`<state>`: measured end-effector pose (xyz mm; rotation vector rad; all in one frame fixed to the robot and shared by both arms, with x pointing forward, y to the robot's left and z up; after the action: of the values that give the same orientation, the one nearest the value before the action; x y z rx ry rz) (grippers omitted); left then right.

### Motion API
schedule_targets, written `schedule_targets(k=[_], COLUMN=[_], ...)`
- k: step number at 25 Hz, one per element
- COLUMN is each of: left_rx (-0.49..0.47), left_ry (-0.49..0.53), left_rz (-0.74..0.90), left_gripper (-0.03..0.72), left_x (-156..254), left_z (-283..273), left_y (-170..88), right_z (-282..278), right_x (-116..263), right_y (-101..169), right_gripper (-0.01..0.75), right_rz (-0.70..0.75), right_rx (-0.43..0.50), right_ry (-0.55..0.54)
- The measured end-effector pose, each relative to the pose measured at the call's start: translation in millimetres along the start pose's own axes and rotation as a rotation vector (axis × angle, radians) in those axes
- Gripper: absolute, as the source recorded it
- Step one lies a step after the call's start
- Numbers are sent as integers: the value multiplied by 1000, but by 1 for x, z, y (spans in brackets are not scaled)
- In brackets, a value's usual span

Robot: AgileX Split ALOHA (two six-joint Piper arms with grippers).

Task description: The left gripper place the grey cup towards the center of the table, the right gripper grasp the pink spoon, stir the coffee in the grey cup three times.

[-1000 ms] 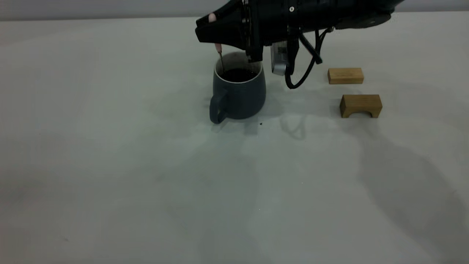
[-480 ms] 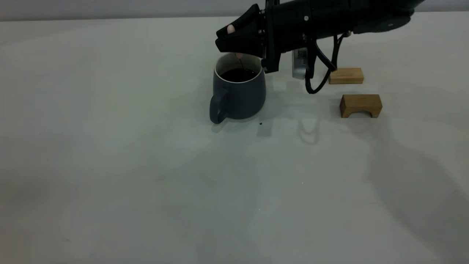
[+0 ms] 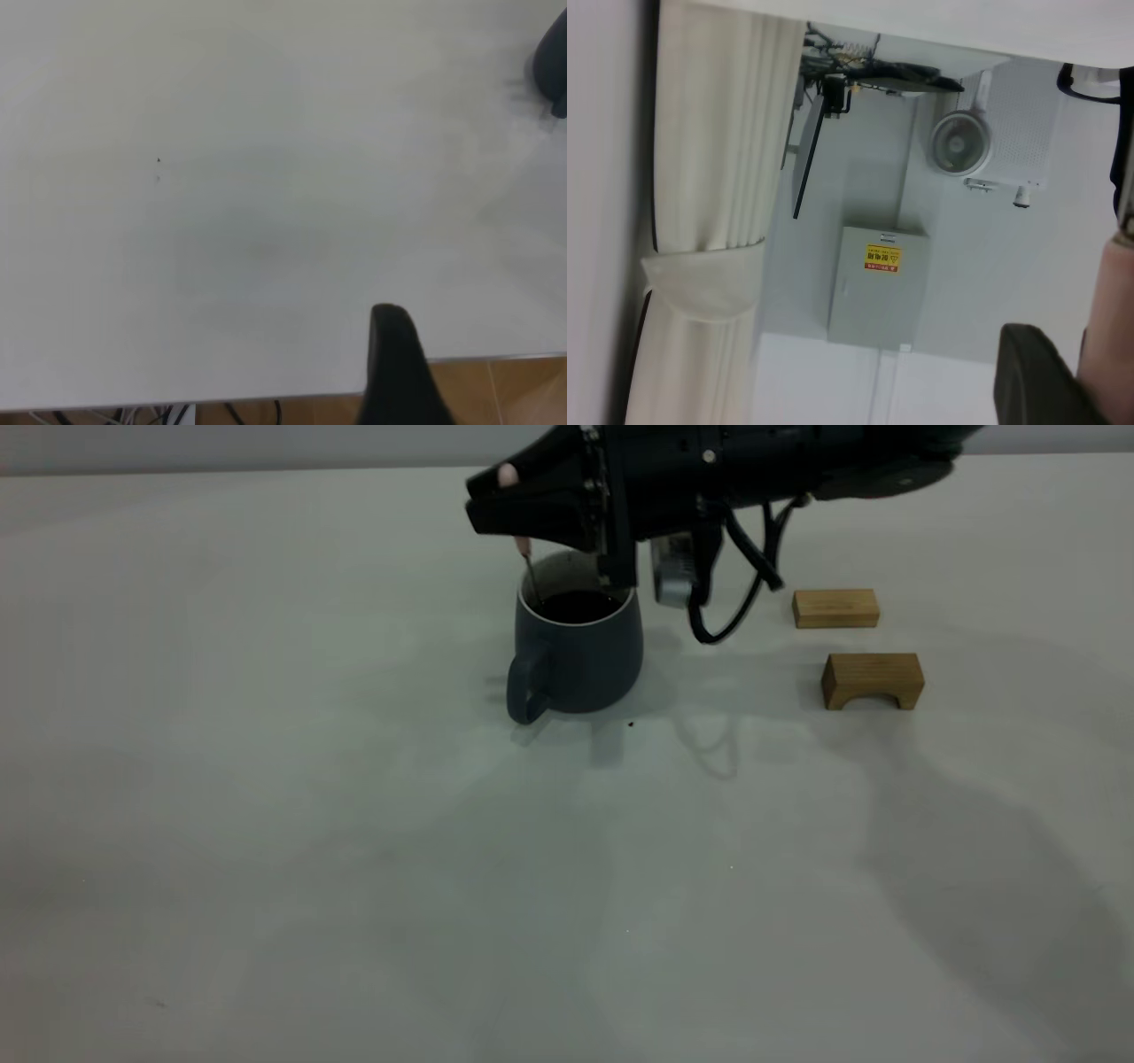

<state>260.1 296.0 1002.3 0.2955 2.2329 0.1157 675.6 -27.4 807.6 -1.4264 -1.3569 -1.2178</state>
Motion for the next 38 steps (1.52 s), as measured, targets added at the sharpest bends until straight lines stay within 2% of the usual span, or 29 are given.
schedule_targets(k=[6,9,14,17,21,23,25,28,34,38], left_rx=[0,0,0,0,0,0,0,0,0,0], left_ry=[0,0,0,0,0,0,0,0,0,0], left_rz=[0,0,0,0,0,0,0,0,0,0], left_gripper=[528,528,528,528,528,528,528,528,528,528], left_x=[0,0,0,0,0,0,0,0,0,0], left_z=[0,0,0,0,0,0,0,0,0,0], left_y=[0,0,0,0,0,0,0,0,0,0], right_z=[-10,-18,-21,-20,-20,-20,-21,-24,-32,-36], right_x=[-14,-16,-10,-9,-9,-9,-7,2,17,33], right_y=[18,25,22,20,19,19,18,14,4,-7], right_gripper=[122,122,143,264,481,553,583,583,516,467], right_rz=[1,4,-9,-84,-187,-222,-276,-399,-653,-965], right_rx=[-82,-105,-72,-61,-51,-46,-31,27,165,318], right_ry=[-74,-78,-25,-26,-30,-40,-62,-94,-160,-231])
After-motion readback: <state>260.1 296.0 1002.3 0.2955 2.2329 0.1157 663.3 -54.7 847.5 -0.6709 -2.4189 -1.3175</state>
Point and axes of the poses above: a point on each arm's last joint axis where the gripper is mounted, z pointing out along that axis toward the gripper, y along the wrist's bending axis when the last joint is at zero, x = y × z, the point moved 5 cm from there along z, pointing out along that axis toward the gripper, and after that the axes turned 14 degrees about z, right-handed, at the moved point
